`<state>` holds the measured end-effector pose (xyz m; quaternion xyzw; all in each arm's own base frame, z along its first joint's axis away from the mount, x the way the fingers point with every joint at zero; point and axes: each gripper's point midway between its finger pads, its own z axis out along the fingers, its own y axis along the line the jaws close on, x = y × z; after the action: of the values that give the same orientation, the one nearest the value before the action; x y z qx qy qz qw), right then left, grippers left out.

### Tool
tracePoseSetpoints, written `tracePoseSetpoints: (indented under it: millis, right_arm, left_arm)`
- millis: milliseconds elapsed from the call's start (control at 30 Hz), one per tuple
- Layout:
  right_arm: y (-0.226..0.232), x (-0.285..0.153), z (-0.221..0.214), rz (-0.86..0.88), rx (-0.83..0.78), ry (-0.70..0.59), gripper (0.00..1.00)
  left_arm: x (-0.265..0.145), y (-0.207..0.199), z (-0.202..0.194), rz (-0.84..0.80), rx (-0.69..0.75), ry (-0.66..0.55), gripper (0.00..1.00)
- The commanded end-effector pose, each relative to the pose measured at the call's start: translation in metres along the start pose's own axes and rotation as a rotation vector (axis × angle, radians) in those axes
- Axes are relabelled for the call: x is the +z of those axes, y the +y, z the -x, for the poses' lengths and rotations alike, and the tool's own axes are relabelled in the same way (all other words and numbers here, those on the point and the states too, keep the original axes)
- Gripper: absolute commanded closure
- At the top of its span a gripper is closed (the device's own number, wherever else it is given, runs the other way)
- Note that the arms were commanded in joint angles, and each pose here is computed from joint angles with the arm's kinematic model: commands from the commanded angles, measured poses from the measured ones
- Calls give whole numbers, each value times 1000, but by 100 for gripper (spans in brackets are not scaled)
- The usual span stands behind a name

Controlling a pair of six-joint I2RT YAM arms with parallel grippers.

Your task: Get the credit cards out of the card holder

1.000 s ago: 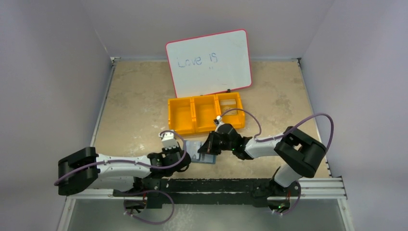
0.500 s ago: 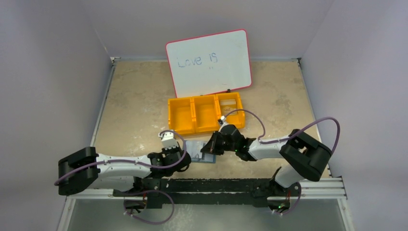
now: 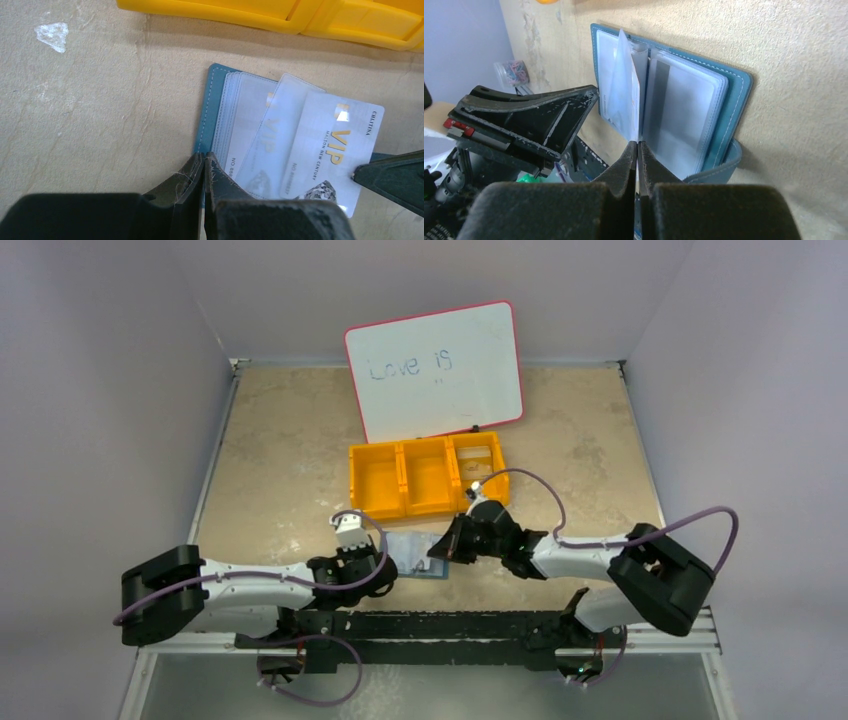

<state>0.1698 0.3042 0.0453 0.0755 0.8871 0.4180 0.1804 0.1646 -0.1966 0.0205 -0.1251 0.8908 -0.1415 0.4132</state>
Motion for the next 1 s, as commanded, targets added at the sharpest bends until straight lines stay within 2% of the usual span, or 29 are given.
tracePoseSetpoints:
  millis: [0,333,400,633,967]
  right_arm:
    - [-3,-10,9,-33,-20,-48,100]
    - [1,-22,20,-79,-103,-82,100]
    - [7,-24,23,-66,-134,-84,100]
    - [37,-44,51,-44,-318,-170,100]
    - [48,-72,113,-232,-635,-295,100]
  left_arm:
    - [-2,12,-5,43,33,27,96]
    - [-4,4,1,35,39,19,95]
    - [-6,3,4,35,40,15,92]
    - [-18,-10,30,13,22,-40,79]
    - [-41,-21,74,20,62,-127,72]
